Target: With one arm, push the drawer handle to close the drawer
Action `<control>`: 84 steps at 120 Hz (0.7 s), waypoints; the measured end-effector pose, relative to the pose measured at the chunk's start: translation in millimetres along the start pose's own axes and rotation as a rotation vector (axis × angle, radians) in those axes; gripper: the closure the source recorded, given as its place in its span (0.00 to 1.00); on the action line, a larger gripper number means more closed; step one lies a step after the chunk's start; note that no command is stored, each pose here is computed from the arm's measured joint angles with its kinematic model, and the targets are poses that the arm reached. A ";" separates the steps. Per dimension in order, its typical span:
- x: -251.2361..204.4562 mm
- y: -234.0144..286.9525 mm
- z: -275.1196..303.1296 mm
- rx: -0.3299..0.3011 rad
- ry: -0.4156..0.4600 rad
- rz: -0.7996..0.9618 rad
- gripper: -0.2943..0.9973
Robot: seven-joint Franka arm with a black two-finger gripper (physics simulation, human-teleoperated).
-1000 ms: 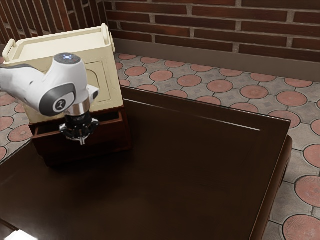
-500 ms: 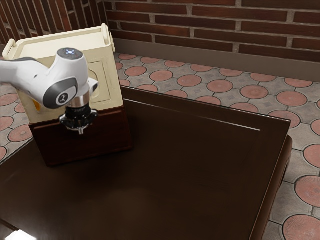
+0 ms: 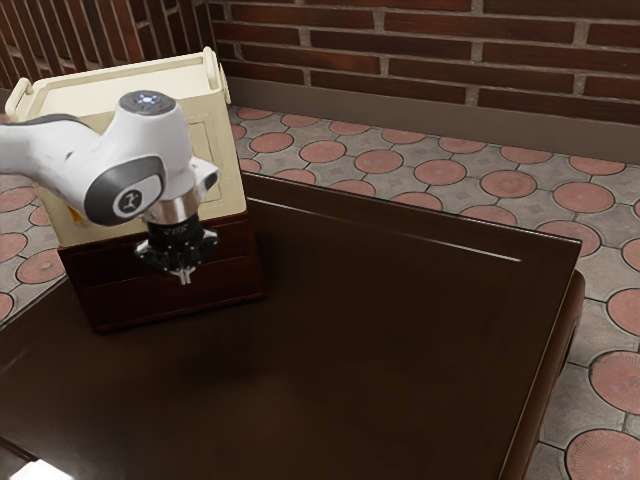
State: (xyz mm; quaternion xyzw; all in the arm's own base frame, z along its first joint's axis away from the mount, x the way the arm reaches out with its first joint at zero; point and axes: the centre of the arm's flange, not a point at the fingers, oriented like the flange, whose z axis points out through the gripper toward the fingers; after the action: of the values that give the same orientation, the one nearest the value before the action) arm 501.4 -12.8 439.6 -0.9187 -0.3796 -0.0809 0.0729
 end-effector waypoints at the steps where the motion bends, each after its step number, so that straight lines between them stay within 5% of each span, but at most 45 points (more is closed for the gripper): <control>1: -1.5 0.3 -1.8 -0.002 0.000 0.003 0.84; 12: -12.5 -0.2 -26.0 -0.020 0.004 0.027 0.82; 47: -23.3 18.8 -114.3 -0.077 -0.012 0.149 0.40; 84: -38.7 21.4 -149.1 -0.019 -0.056 0.401 0.27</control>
State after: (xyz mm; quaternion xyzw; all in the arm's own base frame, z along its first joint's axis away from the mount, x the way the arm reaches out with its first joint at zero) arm 475.6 -83.4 575.7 -0.9785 -0.1900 -0.0430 0.0682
